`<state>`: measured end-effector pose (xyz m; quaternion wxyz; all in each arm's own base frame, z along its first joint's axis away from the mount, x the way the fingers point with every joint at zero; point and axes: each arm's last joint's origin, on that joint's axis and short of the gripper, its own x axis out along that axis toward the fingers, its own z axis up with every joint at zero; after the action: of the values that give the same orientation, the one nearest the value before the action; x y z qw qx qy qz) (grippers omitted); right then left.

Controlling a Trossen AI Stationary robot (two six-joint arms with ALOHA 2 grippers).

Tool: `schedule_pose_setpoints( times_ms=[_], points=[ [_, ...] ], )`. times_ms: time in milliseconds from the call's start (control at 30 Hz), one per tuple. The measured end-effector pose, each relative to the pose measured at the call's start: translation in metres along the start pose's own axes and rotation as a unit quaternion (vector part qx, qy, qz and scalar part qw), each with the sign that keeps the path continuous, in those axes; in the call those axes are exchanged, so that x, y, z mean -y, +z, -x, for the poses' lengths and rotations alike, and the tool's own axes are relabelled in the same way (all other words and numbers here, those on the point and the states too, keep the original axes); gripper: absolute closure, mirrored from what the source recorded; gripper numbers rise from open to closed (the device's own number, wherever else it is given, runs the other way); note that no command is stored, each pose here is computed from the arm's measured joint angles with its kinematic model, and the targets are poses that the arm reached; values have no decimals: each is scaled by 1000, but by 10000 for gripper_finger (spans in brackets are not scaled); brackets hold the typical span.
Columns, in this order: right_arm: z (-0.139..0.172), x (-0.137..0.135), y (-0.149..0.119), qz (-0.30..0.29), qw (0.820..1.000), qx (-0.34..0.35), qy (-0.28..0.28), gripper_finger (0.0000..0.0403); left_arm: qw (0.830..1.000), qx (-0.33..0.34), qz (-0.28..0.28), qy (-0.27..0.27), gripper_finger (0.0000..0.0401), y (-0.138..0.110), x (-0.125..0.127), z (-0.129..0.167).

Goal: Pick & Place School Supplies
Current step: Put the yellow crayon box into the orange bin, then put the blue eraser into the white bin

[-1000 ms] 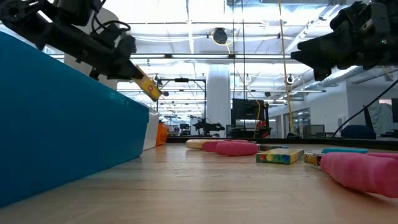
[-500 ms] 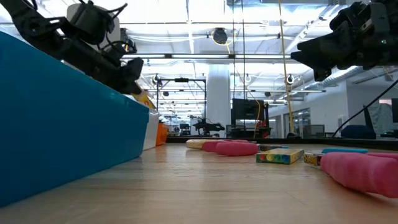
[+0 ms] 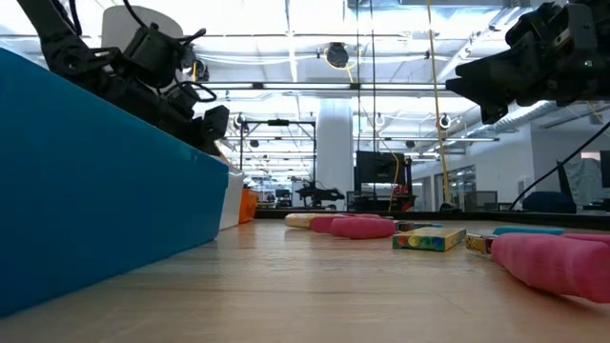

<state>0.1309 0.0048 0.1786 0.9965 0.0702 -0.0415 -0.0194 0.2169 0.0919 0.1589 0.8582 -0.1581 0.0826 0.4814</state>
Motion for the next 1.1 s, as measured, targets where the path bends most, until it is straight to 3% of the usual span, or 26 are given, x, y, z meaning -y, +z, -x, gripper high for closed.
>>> schedule_pose_setpoints(
  times_ms=[300,533,867,1000,1100],
  points=[
    [0,0,0,6,1000,0,-2,264,1000,-5,11,11,360,-2,-3,-4],
    [0,0,0,6,1000,0,-2,264,1000,-4,25,11,322,-2,-3,-4],
    [0,0,0,8,1000,0,-2,264,999,-5,37,11,316,-2,-3,-4],
    [0,0,0,8,1000,0,-2,264,999,-16,45,-14,316,-2,-2,-4],
    [0,0,0,8,1000,0,-2,264,998,-24,5,-55,316,0,1,-2]
  ],
)
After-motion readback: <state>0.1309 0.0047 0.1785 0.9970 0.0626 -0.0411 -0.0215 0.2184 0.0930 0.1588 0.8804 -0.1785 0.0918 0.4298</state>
